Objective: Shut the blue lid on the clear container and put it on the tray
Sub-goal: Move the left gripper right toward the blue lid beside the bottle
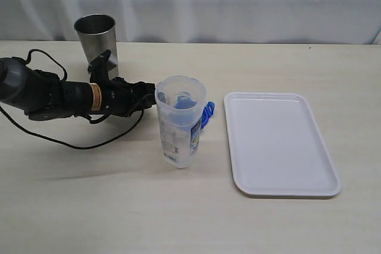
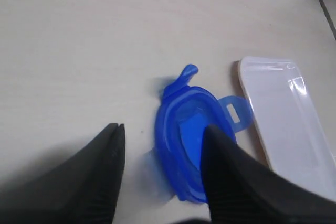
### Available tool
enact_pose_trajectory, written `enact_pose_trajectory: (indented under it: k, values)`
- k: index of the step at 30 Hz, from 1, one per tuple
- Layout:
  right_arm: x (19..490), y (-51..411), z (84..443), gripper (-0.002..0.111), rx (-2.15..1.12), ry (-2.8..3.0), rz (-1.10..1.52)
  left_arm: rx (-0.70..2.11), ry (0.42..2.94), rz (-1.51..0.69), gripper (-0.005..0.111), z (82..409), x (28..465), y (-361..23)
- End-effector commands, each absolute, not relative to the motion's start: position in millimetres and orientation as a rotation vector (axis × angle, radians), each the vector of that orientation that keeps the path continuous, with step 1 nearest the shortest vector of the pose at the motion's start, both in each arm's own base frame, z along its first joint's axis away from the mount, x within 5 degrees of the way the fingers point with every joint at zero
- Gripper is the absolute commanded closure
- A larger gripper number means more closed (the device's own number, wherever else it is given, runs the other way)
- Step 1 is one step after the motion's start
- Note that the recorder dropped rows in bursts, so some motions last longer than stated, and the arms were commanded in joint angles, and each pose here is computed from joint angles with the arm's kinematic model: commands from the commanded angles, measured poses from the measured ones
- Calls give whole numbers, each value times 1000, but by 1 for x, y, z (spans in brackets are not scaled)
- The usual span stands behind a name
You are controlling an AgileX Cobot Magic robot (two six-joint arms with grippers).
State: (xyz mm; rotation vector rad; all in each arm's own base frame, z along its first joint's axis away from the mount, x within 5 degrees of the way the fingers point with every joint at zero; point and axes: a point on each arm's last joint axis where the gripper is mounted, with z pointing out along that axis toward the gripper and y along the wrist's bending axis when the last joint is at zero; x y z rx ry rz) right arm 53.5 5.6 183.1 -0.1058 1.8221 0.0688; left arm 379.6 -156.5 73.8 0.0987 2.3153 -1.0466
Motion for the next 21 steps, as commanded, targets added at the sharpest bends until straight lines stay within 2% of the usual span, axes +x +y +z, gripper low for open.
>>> enact_pose_trajectory:
  k: [1,5,21]
  values:
    - [53,5,182,104,-100,1822,67,157,2335,-1022,64,74,376,-173]
    - [53,5,182,104,-100,1822,67,151,2396,-898,64,69,375,-177]
    - [53,5,182,104,-100,1822,67,151,2387,-869,64,73,379,-191]
